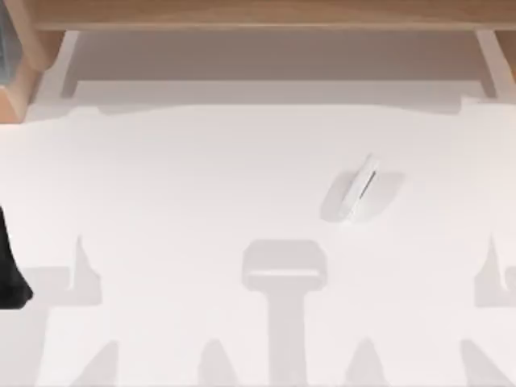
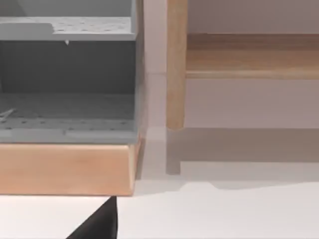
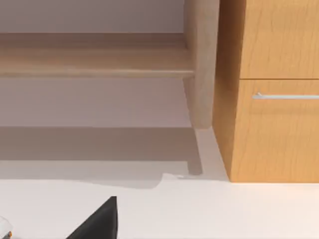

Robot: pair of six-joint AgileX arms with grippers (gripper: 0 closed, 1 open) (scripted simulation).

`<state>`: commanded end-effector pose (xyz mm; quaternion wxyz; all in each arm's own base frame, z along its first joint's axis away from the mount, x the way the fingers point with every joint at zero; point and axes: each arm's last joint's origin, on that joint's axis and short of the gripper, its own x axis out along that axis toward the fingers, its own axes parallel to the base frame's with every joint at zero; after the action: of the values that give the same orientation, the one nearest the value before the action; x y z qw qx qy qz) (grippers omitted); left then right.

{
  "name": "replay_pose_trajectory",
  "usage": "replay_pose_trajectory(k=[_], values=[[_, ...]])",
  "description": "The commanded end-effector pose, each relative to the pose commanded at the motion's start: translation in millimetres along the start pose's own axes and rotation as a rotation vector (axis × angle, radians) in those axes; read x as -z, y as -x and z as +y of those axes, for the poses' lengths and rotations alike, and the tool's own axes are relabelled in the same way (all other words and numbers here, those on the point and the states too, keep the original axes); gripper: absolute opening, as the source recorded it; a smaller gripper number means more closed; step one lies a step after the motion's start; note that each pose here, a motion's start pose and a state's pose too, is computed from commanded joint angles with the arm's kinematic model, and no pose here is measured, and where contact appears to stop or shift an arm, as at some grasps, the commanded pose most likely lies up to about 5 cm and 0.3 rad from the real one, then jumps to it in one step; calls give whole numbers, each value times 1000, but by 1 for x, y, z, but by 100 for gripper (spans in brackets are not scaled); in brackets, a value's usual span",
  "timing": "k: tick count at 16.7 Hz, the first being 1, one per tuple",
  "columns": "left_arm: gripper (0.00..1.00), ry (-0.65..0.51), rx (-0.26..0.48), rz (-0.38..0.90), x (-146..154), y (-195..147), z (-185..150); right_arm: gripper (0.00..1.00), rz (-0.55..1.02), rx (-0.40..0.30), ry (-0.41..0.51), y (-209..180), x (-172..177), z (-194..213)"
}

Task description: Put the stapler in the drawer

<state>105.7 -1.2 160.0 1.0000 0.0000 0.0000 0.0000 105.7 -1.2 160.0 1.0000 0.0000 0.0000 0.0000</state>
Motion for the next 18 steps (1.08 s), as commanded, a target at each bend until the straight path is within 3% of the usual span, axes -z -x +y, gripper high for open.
replay_pose_trajectory(k=[4, 8, 13, 18], values=[[100, 0, 0, 0, 0, 0, 0, 100, -5, -1, 26, -1, -5, 0], [100, 0, 0, 0, 0, 0, 0, 100, -39, 12, 175, -9, -35, -4], [100, 0, 0, 0, 0, 0, 0, 100, -93, 81, 499, -50, -94, -20], [100, 0, 0, 0, 0, 0, 0, 100, -92, 151, 889, -133, -124, -59]])
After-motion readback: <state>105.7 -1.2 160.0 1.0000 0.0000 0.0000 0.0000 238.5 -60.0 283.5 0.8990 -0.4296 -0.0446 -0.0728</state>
